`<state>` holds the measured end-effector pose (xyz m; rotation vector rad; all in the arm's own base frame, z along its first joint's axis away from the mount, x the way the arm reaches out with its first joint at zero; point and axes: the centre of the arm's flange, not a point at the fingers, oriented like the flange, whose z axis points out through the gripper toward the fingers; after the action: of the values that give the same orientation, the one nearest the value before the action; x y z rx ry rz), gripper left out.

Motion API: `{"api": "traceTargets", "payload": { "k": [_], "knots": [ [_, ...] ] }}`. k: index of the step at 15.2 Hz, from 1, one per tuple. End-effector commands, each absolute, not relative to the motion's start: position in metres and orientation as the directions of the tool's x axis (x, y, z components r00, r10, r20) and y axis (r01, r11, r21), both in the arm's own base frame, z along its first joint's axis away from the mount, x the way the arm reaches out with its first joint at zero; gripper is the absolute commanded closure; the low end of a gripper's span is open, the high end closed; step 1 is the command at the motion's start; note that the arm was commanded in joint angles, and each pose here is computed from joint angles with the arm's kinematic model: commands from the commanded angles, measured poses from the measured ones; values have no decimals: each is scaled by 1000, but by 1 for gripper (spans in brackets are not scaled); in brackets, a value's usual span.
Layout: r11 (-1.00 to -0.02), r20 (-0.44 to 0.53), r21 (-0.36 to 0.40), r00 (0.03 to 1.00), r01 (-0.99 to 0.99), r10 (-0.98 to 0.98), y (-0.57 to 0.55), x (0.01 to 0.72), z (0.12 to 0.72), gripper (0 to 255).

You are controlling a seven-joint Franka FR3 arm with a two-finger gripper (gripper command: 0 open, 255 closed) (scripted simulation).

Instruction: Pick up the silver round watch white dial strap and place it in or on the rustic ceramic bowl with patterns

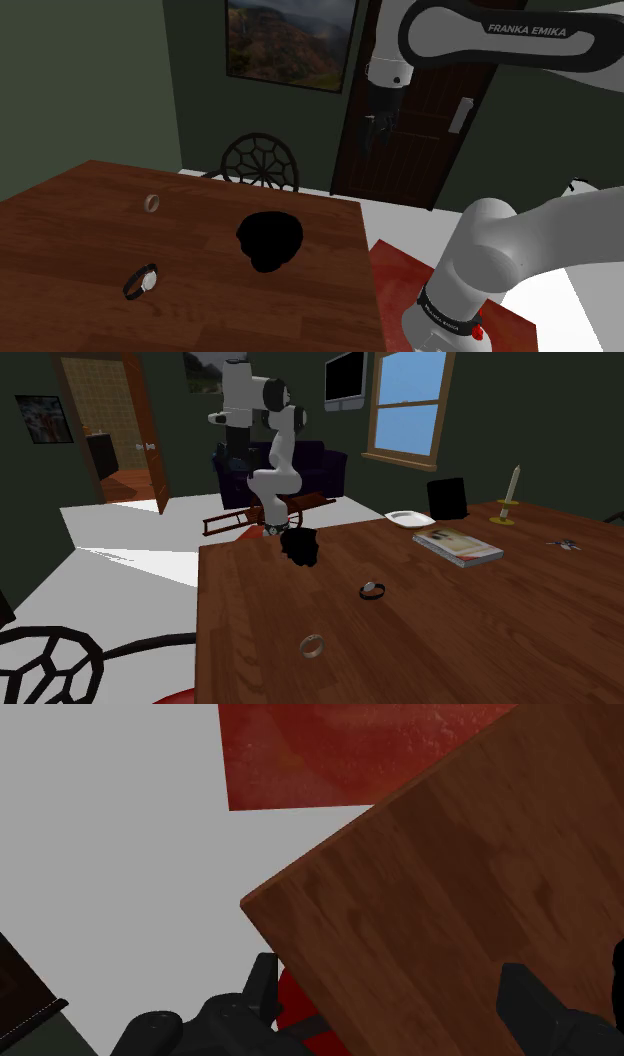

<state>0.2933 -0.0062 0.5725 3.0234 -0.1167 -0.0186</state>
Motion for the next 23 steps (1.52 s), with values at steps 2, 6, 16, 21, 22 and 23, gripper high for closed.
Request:
{"api": "traceTargets", "payload": {
  "k": [2,6,16,21,22,23],
  "knots": [
    [-990,-7,112,996,-87,-88,5,296,567,0],
    [-987,-2,96,992,-129,-129,48,310,545,0],
    [-971,6,56,973,-232,-232,154,353,493,0],
    [-958,8,36,959,-283,-283,207,379,468,0],
    [-956,8,31,956,-293,-293,217,385,464,0],
    [-953,9,27,953,-303,-303,227,391,459,0]
  ]
}}
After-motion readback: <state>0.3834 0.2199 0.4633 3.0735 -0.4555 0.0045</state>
